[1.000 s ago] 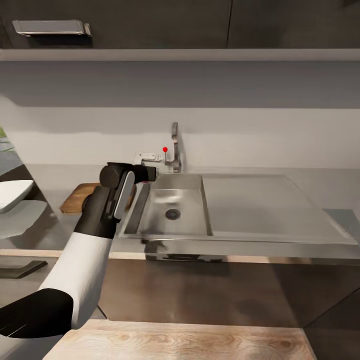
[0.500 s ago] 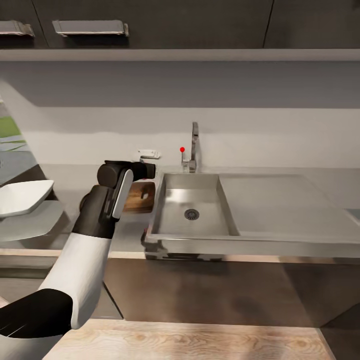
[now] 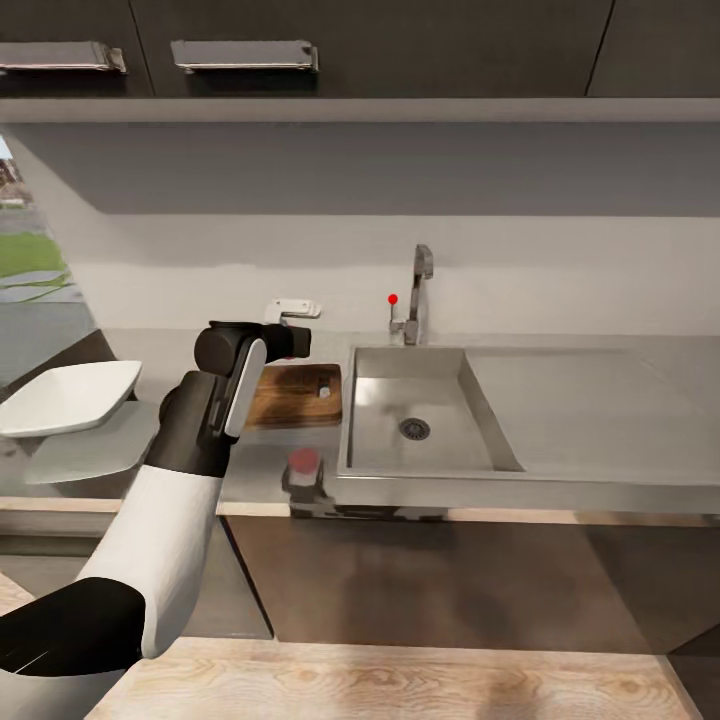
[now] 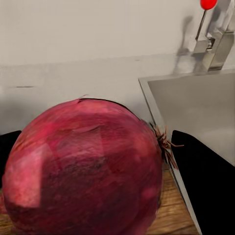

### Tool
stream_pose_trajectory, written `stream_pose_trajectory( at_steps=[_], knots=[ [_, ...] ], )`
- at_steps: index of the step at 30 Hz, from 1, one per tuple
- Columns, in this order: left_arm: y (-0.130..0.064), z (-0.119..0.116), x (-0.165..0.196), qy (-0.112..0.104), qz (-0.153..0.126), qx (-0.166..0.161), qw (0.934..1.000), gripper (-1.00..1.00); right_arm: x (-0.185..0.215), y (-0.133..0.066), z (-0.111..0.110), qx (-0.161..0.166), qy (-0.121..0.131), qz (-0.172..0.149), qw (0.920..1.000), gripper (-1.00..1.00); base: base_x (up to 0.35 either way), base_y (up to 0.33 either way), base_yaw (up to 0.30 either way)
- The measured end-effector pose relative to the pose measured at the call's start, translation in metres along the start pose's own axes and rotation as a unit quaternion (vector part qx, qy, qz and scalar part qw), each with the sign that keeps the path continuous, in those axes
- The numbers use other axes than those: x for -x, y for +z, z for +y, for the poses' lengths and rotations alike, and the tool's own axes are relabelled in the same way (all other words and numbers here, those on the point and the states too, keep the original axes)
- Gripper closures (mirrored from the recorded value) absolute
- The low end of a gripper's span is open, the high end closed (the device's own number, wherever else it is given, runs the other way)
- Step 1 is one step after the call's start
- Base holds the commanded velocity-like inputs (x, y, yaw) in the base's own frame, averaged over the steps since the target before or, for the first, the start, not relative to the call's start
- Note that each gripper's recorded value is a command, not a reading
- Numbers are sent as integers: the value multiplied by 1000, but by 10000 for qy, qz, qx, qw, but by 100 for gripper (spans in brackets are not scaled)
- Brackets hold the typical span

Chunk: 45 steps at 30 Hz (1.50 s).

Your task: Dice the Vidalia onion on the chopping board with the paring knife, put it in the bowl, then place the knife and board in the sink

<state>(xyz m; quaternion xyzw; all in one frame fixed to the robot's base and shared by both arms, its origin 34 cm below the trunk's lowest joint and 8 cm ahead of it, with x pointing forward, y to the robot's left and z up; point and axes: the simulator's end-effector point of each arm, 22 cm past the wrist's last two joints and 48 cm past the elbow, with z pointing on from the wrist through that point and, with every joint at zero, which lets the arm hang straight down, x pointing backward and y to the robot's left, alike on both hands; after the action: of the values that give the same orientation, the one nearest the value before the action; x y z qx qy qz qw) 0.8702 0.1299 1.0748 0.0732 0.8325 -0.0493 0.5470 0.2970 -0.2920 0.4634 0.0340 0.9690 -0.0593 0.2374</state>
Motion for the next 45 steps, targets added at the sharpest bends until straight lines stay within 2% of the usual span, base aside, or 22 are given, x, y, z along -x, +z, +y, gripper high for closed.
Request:
stream_pose_trajectory(
  at_steps=[12, 25, 31, 35, 45],
  knots=[
    [2, 0, -4, 1, 56, 3, 10000, 100, 0, 0, 0, -1, 1, 1, 10000, -100, 0, 24, 0],
    [4, 0, -7, 1, 101, 7, 9999, 100, -7, -1, -2, 10, -63, 66, 10000, -100, 0, 187, 0],
    [9, 8, -18, 17, 231, 71, 9997, 100, -11, -3, 5, 56, -67, 82, 9999, -100, 0, 0, 0],
    [14, 16, -27, 33, 348, 135, 9993, 100, -6, -2, -6, 0, -104, -22, 9999, -100, 0, 0, 0],
    [19, 17, -38, 30, 493, 144, 9987, 100, -5, -2, -8, -10, -111, -45, 9999, -100, 0, 0, 0]
  ],
)
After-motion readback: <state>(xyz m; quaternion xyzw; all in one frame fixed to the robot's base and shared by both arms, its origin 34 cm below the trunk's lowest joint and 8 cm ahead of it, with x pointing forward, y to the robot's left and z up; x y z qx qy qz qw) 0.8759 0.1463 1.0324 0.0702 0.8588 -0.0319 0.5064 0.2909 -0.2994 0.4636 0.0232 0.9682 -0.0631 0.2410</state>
